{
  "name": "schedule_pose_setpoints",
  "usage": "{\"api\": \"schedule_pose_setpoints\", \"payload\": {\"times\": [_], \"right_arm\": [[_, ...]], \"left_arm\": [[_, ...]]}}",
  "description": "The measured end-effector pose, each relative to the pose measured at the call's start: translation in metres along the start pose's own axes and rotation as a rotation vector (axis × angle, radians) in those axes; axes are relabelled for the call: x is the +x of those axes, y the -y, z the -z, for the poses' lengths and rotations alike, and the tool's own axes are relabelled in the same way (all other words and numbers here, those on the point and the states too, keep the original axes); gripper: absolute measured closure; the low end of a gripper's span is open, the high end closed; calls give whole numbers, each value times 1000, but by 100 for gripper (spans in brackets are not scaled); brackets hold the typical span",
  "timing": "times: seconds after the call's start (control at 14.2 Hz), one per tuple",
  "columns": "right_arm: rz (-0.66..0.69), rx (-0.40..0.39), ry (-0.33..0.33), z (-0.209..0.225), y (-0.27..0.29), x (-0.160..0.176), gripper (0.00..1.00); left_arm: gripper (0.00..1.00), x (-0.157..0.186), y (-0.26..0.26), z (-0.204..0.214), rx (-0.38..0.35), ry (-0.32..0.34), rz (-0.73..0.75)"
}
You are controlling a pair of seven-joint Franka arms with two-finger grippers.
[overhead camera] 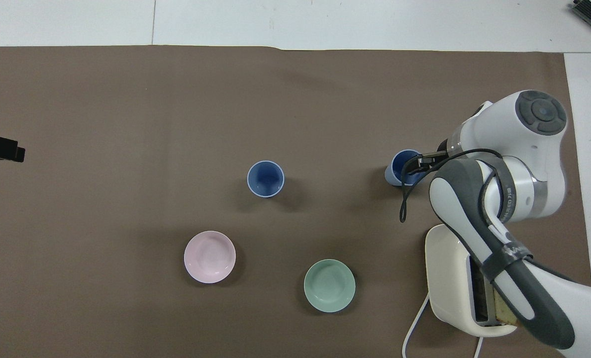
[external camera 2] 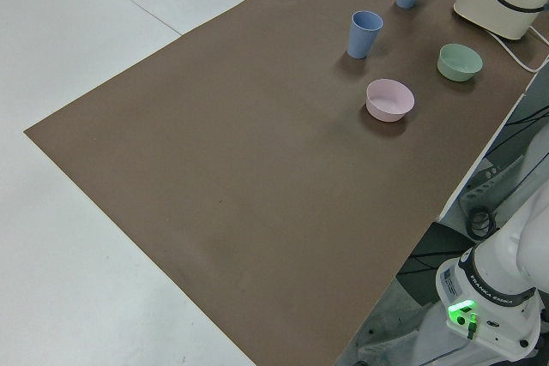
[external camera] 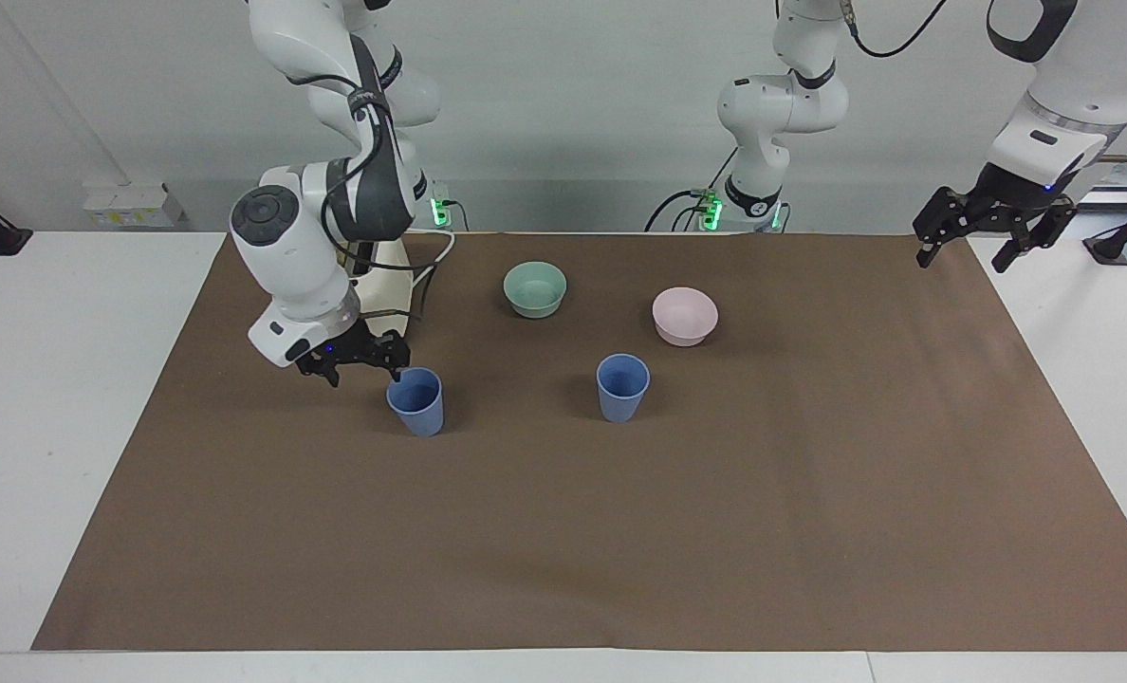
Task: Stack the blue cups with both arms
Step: 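Grasp the other blue cup with the right gripper while the left gripper retracts, then carry the held blue cup with the right gripper over the first cup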
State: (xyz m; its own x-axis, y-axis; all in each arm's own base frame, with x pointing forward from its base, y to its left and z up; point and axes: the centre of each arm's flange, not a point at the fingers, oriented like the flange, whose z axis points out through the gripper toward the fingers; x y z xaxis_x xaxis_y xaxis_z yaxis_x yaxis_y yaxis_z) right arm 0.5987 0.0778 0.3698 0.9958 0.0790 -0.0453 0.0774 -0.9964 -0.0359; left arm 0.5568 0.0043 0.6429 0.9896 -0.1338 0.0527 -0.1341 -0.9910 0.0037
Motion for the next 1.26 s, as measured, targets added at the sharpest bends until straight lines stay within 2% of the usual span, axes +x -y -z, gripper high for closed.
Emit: {"api": "schedule_pose_setpoints", "payload": {"times": [0.07,0.14,0.49,0.7,0.98,1.26], "right_arm": [[1,0,6,-10,1,-2,0],[2,-1,8,-17,1,-4,7],[6,-1,15,-24,3,-6,65],[10,1,9,-20,7,-4,94],[-1,10,0,26,24,7,96],[-164,106,-51,100,84,16,96]], "left_arm": [[0,-1,0,-1,-1,8,15],[0,-1,0,-1,-1,11,25],[0,-1,0,-1,-2,13,33],[0,-2,0,-1,-2,15,34],[0,-2,0,-1,-2,16,33],[0,-2,0,-1,-2,16,33]]}}
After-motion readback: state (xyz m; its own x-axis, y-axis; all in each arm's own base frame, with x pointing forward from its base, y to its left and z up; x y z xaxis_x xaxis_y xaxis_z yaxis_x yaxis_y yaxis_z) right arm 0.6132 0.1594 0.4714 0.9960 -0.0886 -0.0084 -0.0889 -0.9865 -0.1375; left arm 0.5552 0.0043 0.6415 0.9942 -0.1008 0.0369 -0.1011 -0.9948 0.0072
